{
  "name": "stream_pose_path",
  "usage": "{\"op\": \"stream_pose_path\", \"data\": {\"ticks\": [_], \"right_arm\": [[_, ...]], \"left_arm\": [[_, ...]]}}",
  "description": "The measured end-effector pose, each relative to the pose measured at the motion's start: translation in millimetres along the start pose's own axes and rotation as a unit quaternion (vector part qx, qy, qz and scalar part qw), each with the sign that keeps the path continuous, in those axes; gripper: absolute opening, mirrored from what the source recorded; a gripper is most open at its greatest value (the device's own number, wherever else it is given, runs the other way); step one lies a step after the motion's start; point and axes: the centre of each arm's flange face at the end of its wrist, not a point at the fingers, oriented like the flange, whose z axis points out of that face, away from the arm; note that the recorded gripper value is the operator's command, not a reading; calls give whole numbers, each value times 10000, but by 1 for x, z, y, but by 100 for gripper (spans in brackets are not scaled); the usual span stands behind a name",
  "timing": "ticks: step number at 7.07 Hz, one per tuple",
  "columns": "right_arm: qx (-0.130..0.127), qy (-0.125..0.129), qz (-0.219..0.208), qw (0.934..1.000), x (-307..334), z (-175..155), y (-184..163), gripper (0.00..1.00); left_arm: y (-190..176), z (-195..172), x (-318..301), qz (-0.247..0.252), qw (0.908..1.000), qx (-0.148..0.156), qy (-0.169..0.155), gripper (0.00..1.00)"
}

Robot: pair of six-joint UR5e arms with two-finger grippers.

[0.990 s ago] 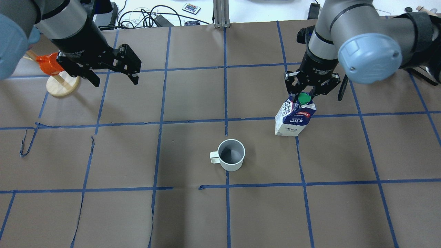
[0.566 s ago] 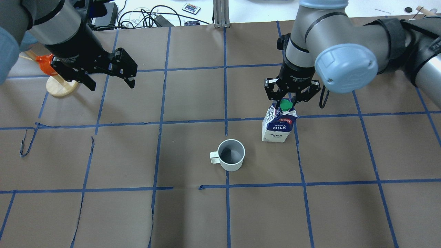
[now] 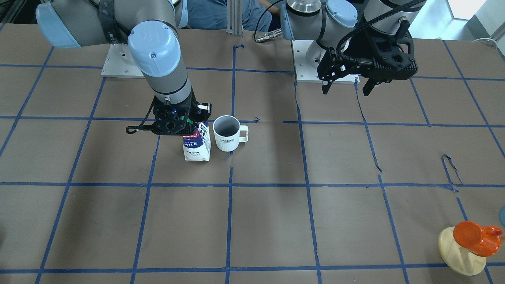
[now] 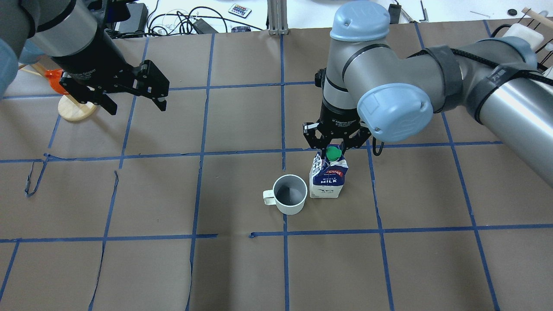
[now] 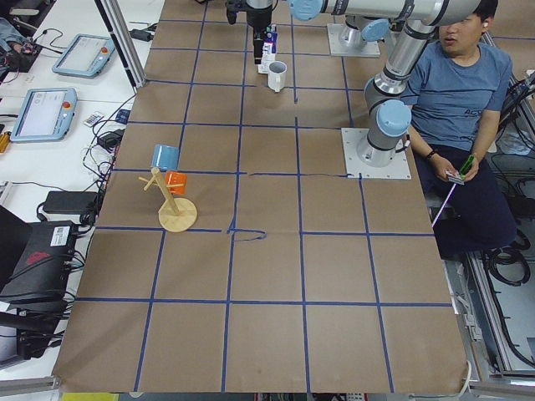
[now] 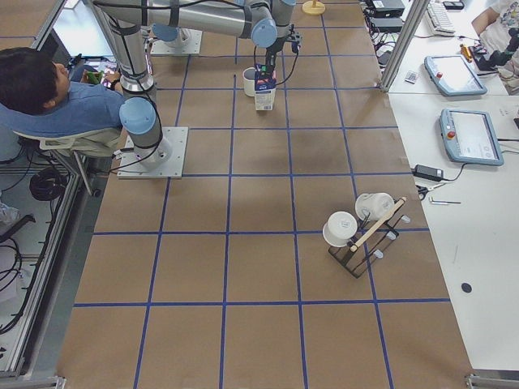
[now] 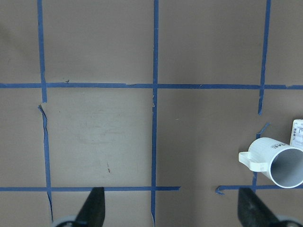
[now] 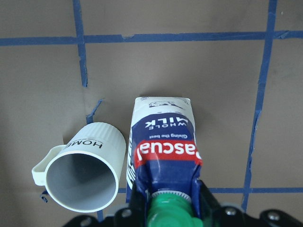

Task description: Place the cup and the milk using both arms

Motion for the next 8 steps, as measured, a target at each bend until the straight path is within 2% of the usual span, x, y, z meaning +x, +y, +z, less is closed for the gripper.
{"op": "stream_pose_path", "data": {"ticks": [1, 2, 3, 4, 7, 8], "right_arm": [[-25, -23, -1, 10000, -2, 2, 2, 20], [-40, -58, -8, 10000, -4, 3, 3, 37], [-60, -104, -30, 9999, -7, 4, 4, 87], [-70, -130, -44, 9999, -9, 4, 5, 100], [-1, -89, -80, 9999, -5, 0, 1, 100], [100, -23, -28, 9999, 3, -9, -4, 100]], "left_arm": [[1, 0, 0, -9, 10000, -13, -3, 100], [1, 0, 0, -14, 10000, -31, -5, 100], [1, 0, 0, -15, 10000, -40, -5, 100], [1, 0, 0, -16, 10000, -43, -2, 100], [1, 0, -1, -12, 10000, -39, 14, 100], [1, 0, -1, -10, 10000, -39, 16, 100]]}}
